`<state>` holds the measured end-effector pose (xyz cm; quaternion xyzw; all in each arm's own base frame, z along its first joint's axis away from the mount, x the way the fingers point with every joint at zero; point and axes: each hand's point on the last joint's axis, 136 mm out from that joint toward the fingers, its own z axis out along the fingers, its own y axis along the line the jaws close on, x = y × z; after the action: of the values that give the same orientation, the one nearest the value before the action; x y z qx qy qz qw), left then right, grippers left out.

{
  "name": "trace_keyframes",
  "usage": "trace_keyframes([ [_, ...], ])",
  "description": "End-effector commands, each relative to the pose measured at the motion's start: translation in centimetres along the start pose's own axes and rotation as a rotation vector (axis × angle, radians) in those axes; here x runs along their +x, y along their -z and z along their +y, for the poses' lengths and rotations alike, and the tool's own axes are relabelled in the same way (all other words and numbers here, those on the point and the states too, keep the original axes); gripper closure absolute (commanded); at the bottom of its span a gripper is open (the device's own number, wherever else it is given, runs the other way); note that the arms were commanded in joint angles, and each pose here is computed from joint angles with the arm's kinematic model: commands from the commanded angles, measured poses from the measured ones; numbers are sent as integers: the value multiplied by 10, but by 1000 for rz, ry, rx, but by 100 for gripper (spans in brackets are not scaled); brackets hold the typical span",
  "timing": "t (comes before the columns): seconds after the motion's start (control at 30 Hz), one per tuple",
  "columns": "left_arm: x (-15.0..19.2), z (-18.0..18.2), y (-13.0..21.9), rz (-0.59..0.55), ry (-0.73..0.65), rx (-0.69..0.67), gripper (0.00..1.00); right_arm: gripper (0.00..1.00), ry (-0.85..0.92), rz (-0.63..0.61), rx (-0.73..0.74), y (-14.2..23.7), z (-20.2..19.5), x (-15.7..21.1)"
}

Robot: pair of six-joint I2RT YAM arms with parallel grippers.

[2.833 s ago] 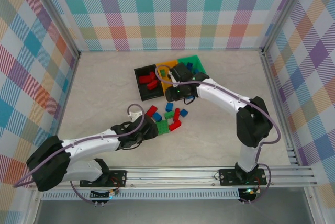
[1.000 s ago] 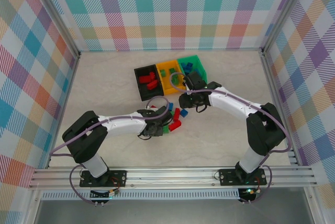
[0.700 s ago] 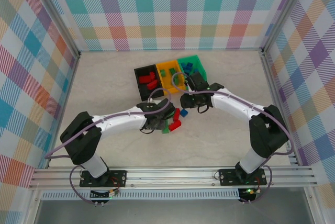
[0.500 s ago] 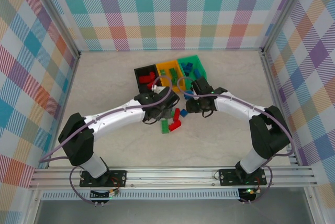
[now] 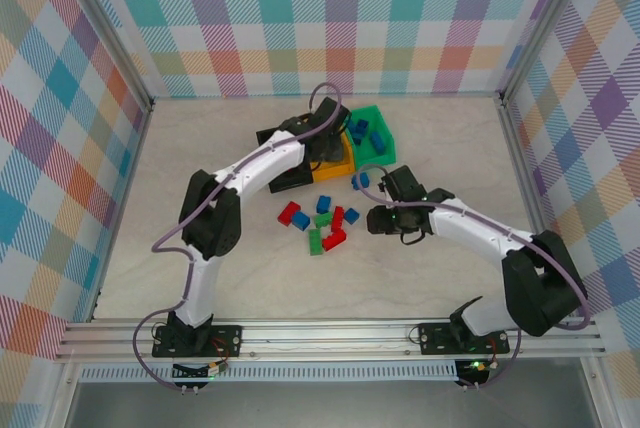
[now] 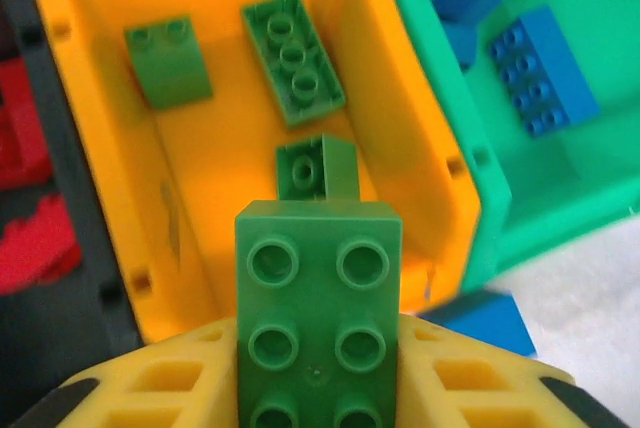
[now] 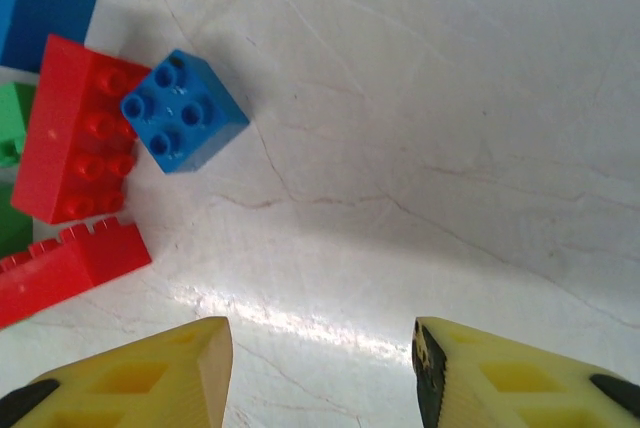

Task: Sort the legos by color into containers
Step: Place the lego in the container, then pick up the lego from the center of the table.

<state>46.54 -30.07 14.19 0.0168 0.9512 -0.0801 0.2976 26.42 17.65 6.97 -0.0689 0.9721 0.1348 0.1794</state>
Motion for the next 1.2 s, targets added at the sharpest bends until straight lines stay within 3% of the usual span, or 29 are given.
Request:
trace_keyframes([
  [0.0,-13,-5,-7,31,-16,44,58,48,-30,0,-9,7,-2,7],
  [0.23,-10,-12,12,33,3,134,43,46,-26,40,-52,-2,6,9],
  [0.43,8,-3,58,-29,68,221,42,44,-7,99,-123,-21,27,-4],
  [0.67,64,31,92,-5,101,204,42,38,75,166,-131,-42,41,-15],
  [0.9,114,69,104,21,165,154,42,37,137,217,-54,-71,30,-21],
  [1.17,128,81,108,2,218,135,42,38,161,241,-66,-87,36,-30],
])
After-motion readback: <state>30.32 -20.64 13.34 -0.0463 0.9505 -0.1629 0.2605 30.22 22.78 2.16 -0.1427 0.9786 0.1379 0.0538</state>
